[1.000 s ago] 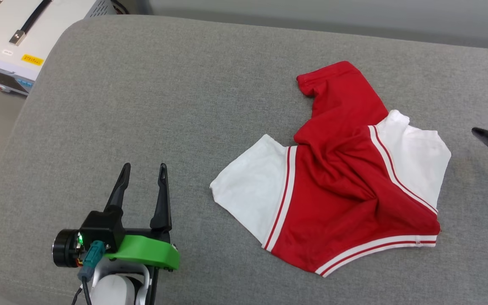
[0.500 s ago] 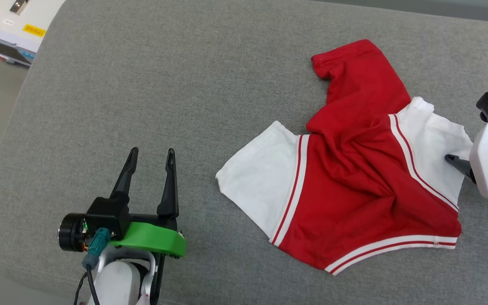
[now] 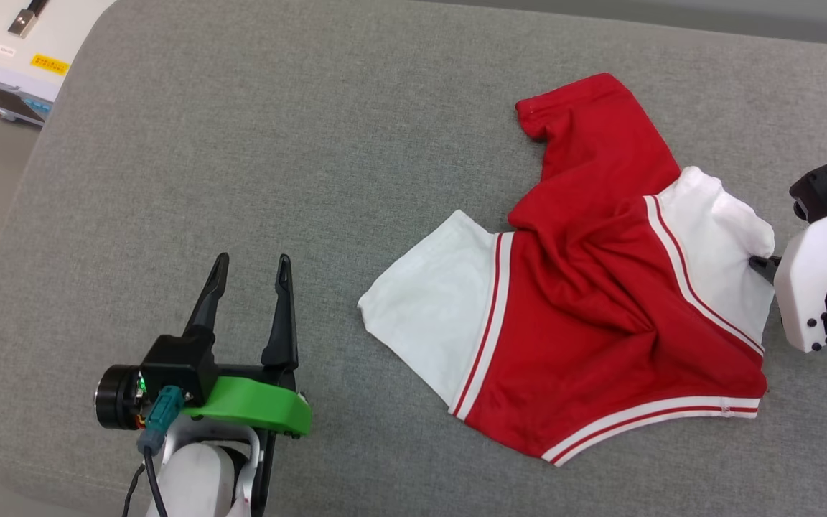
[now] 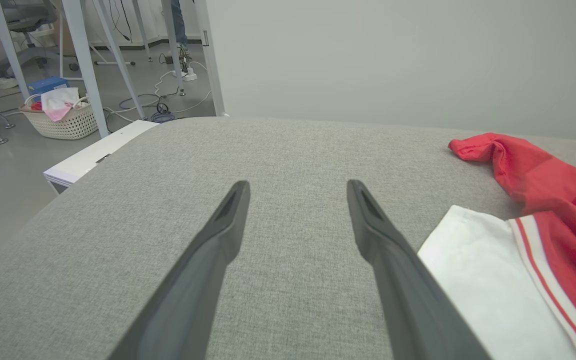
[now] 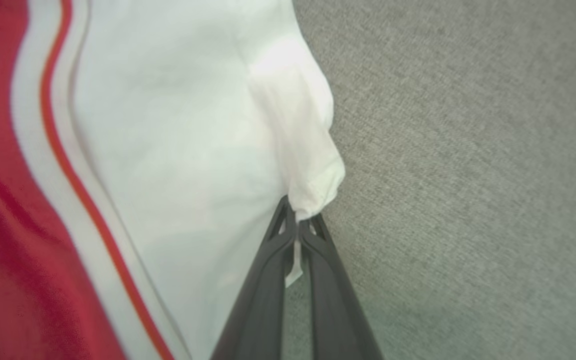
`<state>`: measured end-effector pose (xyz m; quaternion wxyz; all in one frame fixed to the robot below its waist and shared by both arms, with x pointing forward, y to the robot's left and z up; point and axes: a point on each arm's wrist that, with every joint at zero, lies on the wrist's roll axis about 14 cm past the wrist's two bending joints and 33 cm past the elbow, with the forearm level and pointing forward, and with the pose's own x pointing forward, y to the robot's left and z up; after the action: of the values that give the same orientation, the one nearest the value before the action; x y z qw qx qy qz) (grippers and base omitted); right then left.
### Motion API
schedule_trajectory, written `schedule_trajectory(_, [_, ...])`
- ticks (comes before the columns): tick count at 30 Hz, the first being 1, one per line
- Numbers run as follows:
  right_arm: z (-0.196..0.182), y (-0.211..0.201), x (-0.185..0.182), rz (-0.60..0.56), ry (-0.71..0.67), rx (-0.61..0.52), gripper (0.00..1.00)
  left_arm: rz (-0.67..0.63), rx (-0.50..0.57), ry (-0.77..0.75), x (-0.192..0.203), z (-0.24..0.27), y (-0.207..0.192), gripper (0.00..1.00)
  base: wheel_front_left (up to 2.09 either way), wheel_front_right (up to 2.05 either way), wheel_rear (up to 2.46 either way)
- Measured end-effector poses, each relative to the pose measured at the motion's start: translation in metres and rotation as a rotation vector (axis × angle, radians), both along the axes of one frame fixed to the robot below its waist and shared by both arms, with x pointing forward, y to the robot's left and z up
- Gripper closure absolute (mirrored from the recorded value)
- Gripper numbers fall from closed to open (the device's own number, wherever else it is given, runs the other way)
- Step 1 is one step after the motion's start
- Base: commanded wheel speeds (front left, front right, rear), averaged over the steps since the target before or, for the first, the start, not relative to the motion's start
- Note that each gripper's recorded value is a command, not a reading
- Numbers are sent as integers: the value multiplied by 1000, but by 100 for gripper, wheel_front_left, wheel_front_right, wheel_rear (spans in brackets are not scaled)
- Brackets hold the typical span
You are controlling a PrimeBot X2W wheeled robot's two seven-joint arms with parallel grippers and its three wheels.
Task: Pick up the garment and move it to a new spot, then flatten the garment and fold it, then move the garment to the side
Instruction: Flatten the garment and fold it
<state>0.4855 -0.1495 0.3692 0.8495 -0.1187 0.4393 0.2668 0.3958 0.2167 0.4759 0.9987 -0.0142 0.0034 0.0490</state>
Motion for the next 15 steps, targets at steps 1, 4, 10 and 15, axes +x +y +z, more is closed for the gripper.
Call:
schedule_trajectory(1, [4,1,-1,4,-18,10,100,-1,-1,-4,0,1,0,0,0,0,0])
schedule_trajectory(4, [16,-1,-7,6,-71,43,100,-5,-4,-24,-2,8,-2,0,0,0,0])
schedule_trajectory(10, [48,-23,-25,-40,-166,104,100,-6,-14,-39,-16,15,-4,0,0,0,0])
schedule_trajectory(15, [59,-63,-51,-140,-189,109,100,-18,-22,-53,-23,19,-9,0,0,0,0])
